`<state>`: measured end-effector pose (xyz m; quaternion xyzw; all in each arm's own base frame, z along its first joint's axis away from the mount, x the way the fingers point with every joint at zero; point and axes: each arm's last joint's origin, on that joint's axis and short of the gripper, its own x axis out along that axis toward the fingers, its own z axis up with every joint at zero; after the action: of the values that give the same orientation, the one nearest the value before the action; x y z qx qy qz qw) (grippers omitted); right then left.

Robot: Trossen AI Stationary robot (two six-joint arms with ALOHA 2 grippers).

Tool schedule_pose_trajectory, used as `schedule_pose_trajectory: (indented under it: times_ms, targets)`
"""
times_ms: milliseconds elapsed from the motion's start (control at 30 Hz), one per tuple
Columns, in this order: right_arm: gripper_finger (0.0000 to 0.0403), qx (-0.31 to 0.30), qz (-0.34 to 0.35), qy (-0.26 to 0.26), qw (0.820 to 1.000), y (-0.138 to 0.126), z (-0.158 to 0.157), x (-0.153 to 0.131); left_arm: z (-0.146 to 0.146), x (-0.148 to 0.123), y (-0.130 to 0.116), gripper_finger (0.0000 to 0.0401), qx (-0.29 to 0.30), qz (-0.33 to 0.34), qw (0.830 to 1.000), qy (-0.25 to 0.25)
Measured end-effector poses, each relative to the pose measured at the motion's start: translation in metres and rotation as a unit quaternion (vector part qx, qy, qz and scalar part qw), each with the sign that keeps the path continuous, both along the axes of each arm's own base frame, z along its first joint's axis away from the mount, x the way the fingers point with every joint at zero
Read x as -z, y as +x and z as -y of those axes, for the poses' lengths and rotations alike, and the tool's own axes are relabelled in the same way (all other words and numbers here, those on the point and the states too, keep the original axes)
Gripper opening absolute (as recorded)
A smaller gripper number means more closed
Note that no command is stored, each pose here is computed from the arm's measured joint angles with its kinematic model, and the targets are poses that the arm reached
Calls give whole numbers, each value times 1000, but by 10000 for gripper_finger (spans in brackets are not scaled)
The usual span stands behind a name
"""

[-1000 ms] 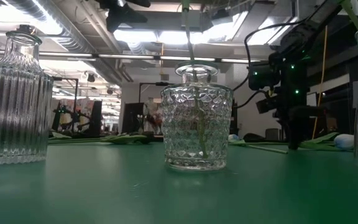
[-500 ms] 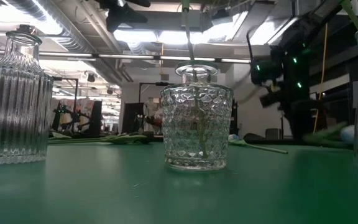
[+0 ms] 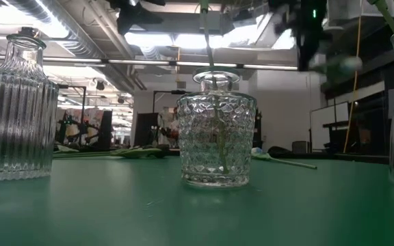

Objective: Sort flowers into vase by color
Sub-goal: Put the top white tulip into the middle transparent vase

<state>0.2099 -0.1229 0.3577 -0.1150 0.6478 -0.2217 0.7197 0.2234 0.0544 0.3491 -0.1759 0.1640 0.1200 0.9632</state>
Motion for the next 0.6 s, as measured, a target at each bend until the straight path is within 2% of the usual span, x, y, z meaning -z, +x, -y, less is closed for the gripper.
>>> schedule_pose_trajectory:
  times_ms: [167,300,433,600]
  targets:
    - [2,-40,-20,-81,996,-3,-25,-61,2,-4,-5,200,1,11,1000,2]
    - [1,-137,4,-129,982,4,-53,-90,3,-8,-9,200,1,19,1000,4]
    - [1,-244,-21,-168,955,15,-81,-100,3,-9,-12,200,1,22,1000,4]
    - [1,-364,-73,-207,905,32,-119,-96,4,-10,-14,200,0,22,1000,3]
